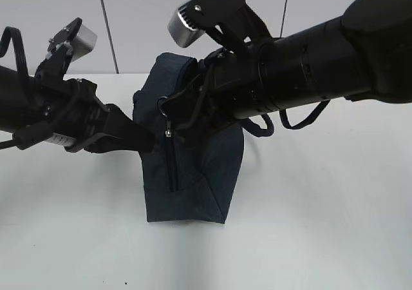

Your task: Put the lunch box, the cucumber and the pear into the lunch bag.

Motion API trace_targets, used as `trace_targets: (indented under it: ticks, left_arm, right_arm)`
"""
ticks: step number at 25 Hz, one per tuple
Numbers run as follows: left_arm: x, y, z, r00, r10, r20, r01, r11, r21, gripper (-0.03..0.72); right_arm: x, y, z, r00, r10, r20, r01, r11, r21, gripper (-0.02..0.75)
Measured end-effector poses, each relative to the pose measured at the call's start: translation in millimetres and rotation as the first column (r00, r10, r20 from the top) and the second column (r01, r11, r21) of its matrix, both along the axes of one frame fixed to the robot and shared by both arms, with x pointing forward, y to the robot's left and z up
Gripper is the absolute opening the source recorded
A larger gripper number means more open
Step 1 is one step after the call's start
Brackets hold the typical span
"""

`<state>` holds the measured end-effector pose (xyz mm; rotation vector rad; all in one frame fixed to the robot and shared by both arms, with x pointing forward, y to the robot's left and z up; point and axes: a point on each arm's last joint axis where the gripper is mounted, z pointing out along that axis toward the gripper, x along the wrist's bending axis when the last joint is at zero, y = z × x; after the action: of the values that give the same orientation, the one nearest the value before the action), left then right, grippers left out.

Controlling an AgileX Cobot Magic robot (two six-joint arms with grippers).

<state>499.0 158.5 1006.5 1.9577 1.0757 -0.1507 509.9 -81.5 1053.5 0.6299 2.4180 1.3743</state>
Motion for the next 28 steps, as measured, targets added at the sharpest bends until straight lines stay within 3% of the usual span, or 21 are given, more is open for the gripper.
trace_targets:
  ticks: [13,28]
  left_arm:
    - [-7,1,-3,0.995,-0.097,-0.014,0.098,0.994,0.046,-0.012]
    - [-9,1,-3,0.990,-0.136,-0.023,0.137,0.989,0.055,-0.012]
  right_arm:
    - [3,-1,0,0.999,-0.028,0.017,0.028,1.000,-0.004,0.006]
    - [10,-1,18,0.997,-0.049,0.065,0.047,0.998,0.028,0.006]
